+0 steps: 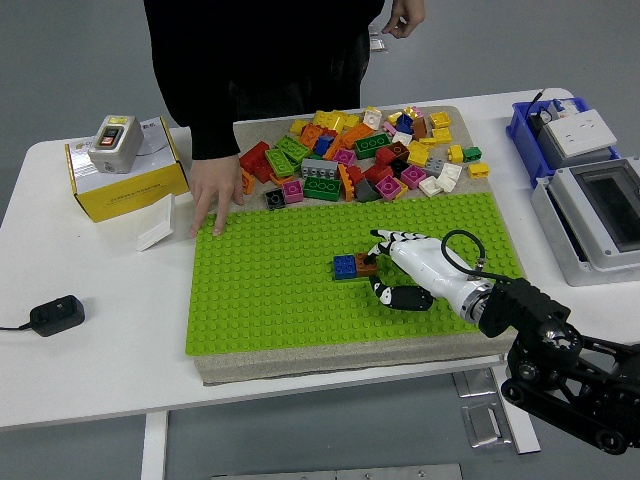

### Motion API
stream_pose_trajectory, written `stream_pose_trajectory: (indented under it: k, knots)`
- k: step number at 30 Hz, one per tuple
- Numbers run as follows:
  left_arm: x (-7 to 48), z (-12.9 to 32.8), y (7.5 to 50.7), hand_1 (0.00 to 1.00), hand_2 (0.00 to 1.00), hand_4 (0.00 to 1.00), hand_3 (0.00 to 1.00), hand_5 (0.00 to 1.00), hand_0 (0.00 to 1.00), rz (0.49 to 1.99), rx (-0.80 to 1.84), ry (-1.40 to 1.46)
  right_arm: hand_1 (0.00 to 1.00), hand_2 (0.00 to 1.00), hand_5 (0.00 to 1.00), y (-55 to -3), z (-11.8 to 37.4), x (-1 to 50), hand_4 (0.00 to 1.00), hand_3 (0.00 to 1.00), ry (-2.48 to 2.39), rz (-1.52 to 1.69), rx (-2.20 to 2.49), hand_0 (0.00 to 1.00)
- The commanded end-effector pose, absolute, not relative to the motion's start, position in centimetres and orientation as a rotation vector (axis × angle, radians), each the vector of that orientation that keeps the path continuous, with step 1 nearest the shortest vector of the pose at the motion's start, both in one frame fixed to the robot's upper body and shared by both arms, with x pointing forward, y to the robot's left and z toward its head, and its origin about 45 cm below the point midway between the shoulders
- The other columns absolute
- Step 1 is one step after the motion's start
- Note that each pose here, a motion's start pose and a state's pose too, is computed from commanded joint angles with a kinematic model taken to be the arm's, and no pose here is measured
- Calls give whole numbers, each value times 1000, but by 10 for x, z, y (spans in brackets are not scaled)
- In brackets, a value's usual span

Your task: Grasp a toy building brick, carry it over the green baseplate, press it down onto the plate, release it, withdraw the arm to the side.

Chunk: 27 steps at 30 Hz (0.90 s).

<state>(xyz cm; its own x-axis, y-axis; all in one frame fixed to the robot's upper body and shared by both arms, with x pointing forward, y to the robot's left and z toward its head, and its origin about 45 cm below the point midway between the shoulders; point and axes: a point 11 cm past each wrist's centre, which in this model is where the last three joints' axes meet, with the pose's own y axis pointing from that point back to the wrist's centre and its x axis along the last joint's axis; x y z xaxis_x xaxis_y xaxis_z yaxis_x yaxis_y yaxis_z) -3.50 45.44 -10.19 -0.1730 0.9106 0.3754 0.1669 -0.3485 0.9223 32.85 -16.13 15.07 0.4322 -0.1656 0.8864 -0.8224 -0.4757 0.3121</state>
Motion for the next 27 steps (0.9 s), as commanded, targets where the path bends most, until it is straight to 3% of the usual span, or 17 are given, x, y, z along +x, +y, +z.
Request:
stream_pose_trajectory:
  k: [27]
  knots:
    - [-33, -102, 455, 688, 621, 343, 648, 462, 668, 1589, 1483, 1250, 982, 998, 469, -162, 137, 332, 412, 712, -823, 1022, 1896, 925]
